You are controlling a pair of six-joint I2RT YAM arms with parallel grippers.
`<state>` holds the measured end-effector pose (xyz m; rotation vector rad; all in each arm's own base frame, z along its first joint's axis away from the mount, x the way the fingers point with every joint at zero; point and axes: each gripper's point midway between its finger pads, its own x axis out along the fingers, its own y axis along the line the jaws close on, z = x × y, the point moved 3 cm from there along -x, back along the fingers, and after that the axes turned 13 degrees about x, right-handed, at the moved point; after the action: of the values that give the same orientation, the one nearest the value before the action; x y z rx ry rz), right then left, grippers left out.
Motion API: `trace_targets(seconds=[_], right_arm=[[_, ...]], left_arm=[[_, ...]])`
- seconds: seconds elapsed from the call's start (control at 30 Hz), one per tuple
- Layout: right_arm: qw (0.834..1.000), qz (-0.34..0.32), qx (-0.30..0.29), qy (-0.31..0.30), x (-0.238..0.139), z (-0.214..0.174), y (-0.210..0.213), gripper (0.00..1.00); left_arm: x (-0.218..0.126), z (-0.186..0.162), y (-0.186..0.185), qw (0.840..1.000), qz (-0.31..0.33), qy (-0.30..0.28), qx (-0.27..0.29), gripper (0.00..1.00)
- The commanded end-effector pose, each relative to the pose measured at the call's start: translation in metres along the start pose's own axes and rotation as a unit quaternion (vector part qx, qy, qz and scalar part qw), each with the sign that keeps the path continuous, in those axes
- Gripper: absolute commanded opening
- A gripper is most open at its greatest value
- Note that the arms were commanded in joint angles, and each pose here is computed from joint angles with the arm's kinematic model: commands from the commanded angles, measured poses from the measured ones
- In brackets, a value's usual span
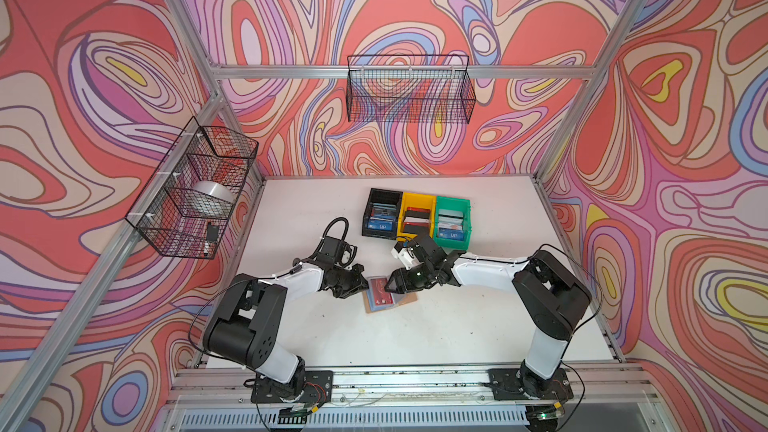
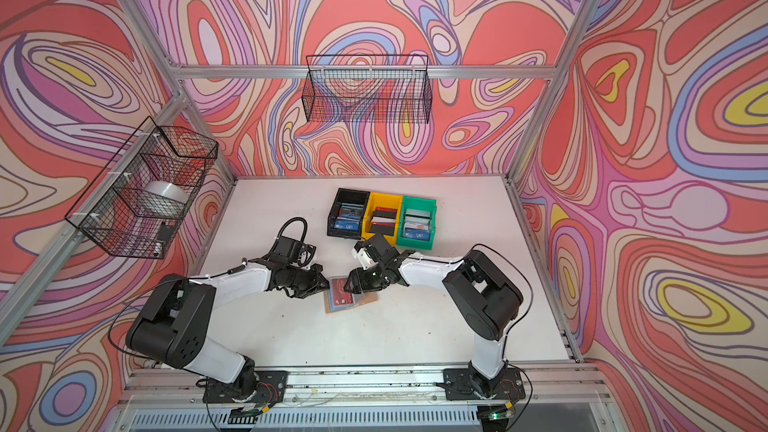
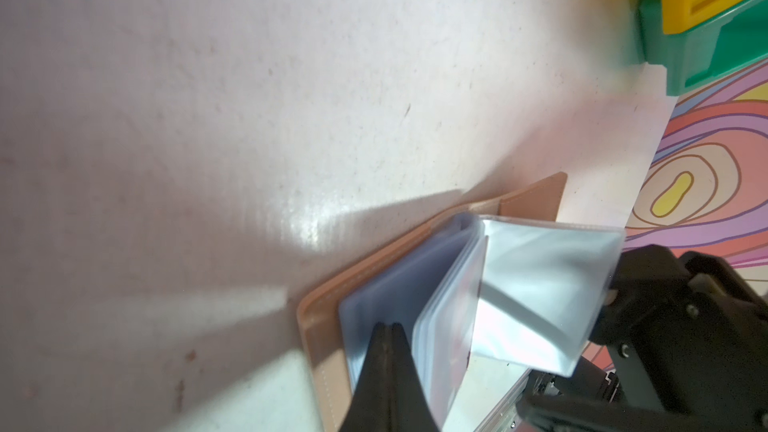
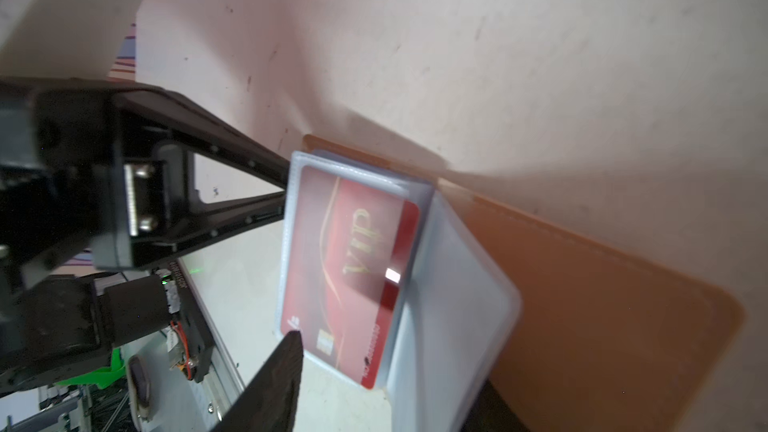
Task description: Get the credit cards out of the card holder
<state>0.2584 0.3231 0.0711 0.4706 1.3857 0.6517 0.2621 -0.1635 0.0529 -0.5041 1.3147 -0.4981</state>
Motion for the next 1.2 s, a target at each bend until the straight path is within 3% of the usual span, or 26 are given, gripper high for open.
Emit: trace_targets(seconds=[0.0, 0.13, 0.27, 0.53, 0.87, 1.17], right_arm=[[0.996, -0.071, -0.012, -0.055, -0.026, 0.011, -0.005, 0.54], [0.981, -0.151, -0.027, -0.122, -0.053, 0.025, -0.019, 0.55], [0.978, -0.125, -0.057, -0.158, -0.072, 0.028, -0.003, 0.55], [0.991, 0.041, -0.097, -0.079, -0.058, 0.013, 0.048, 0.51], [0.994, 0.063, -0.084, -0.007, -0.025, 0.004, 0.042, 0.45], [0.997, 0.049, -0.050, 0.024, 0.004, -0.006, 0.015, 0.44]], left_arm=[[-0.010, -0.003, -0.003, 1.000, 0.009, 0.002, 0.007, 0.00], [-0.014, 0.000, -0.004, 1.000, 0.015, -0.001, 0.014, 0.00], [-0.012, -0.004, -0.001, 1.000, 0.021, 0.008, 0.005, 0.00], [-0.024, -0.001, -0.004, 0.999, 0.036, 0.000, 0.011, 0.00], [-0.008, 0.002, -0.008, 1.000, -0.017, -0.015, -0.016, 0.00], [0.008, -0.005, 0.006, 0.999, -0.004, 0.009, -0.034, 0.00]])
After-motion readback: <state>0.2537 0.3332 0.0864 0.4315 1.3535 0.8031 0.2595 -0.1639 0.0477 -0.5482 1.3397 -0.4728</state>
